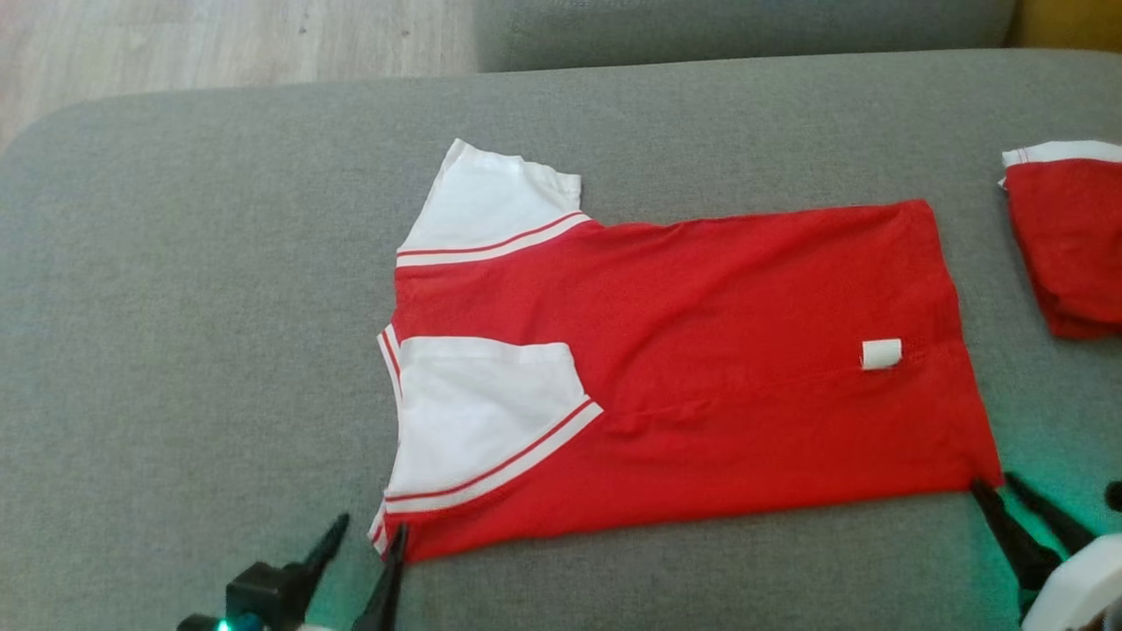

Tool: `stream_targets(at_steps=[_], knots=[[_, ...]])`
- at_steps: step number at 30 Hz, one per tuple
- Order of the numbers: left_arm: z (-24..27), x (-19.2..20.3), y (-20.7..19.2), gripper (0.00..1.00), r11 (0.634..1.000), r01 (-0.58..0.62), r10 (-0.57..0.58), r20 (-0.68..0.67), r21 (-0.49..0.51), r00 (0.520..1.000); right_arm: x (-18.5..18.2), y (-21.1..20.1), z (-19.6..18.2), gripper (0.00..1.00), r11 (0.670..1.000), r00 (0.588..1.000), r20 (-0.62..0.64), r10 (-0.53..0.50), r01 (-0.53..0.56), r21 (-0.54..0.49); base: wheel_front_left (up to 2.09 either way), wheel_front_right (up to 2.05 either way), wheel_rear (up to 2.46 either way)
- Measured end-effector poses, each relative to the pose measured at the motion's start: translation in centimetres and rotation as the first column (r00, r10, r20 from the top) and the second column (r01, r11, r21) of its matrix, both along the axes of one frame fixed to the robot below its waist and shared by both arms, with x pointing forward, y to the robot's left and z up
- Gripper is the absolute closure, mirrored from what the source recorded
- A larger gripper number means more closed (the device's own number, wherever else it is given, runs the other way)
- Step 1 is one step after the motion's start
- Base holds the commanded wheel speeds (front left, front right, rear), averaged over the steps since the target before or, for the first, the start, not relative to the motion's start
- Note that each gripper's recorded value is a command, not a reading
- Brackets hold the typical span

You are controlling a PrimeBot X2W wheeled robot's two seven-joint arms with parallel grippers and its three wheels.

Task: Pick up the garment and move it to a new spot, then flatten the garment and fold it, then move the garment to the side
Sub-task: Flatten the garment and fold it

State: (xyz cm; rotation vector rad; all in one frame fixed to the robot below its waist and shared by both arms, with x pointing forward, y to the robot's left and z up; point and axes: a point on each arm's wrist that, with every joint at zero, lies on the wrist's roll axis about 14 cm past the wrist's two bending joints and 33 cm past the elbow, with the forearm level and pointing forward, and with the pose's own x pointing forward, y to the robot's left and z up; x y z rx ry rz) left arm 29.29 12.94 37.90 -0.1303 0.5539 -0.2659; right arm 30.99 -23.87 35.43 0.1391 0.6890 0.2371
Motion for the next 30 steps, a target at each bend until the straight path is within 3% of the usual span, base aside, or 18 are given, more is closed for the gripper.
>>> stream_targets(at_steps=[6,12,15,23,30], knots=[[1.0,2.7,-0.2,0.00,1.000,0.019,-0.020,0.051,0.009,0.999,1.5,-0.4,1.4,0.00,1.000,0.998,0.069,-0.015,0.015,-0.004,0.00,0.00,0.00],[6.8,11.6,-1.8,0.00,0.984,0.169,-0.177,0.229,0.057,0.957,2.5,0.1,1.8,0.00,1.000,0.995,0.095,-0.018,0.018,0.000,0.00,0.00,0.00],[8.6,15.7,-2.3,0.00,0.967,0.234,-0.252,0.251,0.099,0.935,2.9,0.7,1.9,0.00,1.000,0.995,0.096,-0.006,0.006,0.002,0.00,0.00,0.00],[7.4,23.1,-3.6,0.00,0.927,0.348,-0.358,0.053,0.142,0.932,4.9,-0.2,2.5,0.00,0.998,0.990,0.127,-0.061,0.061,0.007,0.00,0.00,0.00],[4.6,25.8,-4.6,0.00,0.912,0.385,-0.369,-0.126,0.141,0.921,3.8,-1.7,2.1,0.00,0.992,0.987,0.105,-0.123,0.124,-0.006,0.00,0.00,0.00]])
